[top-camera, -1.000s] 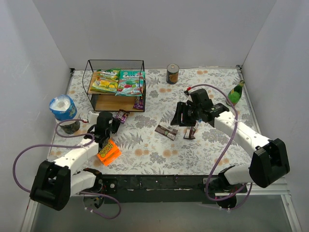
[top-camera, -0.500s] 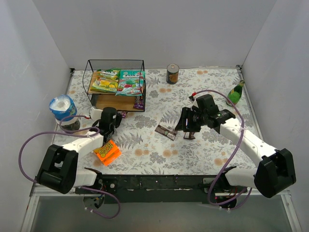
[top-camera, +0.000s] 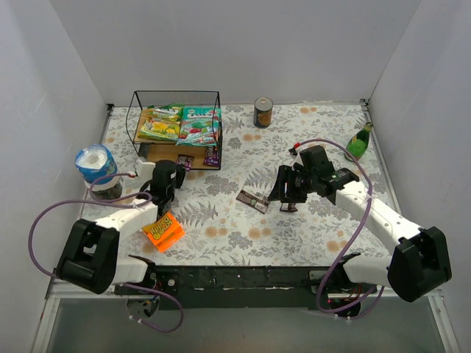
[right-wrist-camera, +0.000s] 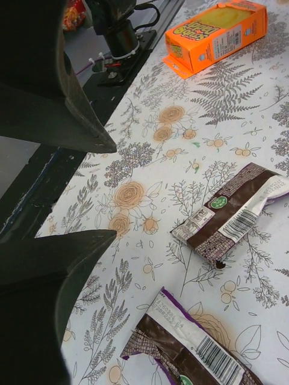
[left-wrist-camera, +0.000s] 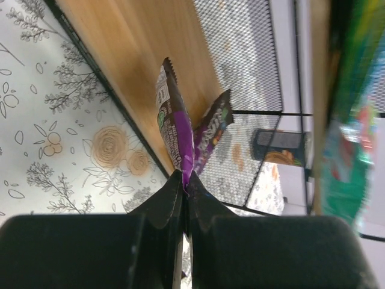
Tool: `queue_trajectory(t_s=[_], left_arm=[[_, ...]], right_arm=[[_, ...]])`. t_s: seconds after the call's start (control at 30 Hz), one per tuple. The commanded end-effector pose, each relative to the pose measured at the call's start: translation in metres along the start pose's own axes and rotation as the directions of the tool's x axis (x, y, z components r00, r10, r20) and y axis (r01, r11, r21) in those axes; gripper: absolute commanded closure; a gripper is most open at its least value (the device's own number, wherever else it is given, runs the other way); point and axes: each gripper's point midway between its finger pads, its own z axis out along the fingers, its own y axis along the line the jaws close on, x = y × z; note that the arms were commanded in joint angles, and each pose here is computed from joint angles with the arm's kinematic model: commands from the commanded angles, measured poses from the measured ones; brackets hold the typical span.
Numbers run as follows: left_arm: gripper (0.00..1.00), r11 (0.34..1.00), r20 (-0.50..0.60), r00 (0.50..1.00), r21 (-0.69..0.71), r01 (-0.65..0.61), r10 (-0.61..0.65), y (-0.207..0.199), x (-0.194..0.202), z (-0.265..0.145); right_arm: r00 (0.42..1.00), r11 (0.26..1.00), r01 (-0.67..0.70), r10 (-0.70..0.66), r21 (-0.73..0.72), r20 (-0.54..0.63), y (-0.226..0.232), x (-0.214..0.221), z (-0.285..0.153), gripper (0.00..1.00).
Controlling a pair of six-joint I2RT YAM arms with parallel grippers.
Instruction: Place and organize the candy bags onto the shelf
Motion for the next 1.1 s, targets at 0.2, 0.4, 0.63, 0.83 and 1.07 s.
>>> queue_trajectory(t_s=[0.2,0.4,0.63,0.83,1.07], left_arm=[[1.00,0.926,-0.018,0.927,0.032,0.376,-0.375,-0.026,0.017,0.032],[1.00,0.906,-0.012,0.906,-0.002,0.423,-0.423,-0.019,0.030,0.049],[1.00,0.872,0.021,0.872,-0.033,0.489,-0.488,-0.010,0.038,0.061],[1.00,0.849,0.036,0.849,-0.039,0.528,-0.527,-0.007,0.044,0.072],[1.00,0.801,0.080,0.802,-0.047,0.597,-0.592,-0.001,0.041,0.079]], right_arm=[[1.000,1.000,0.021,-0.021,-0.015,0.015,0.002,-0.003,-0.006,0.39],[1.000,1.000,0.013,-0.013,-0.016,0.013,-0.002,-0.002,-0.006,0.39],[1.000,1.000,0.003,-0.003,-0.023,0.018,-0.007,-0.001,-0.008,0.39],[1.000,1.000,-0.001,0.002,-0.025,0.021,-0.011,-0.002,-0.009,0.39],[1.000,1.000,-0.006,0.007,-0.027,0.023,-0.013,-0.003,-0.009,0.39]])
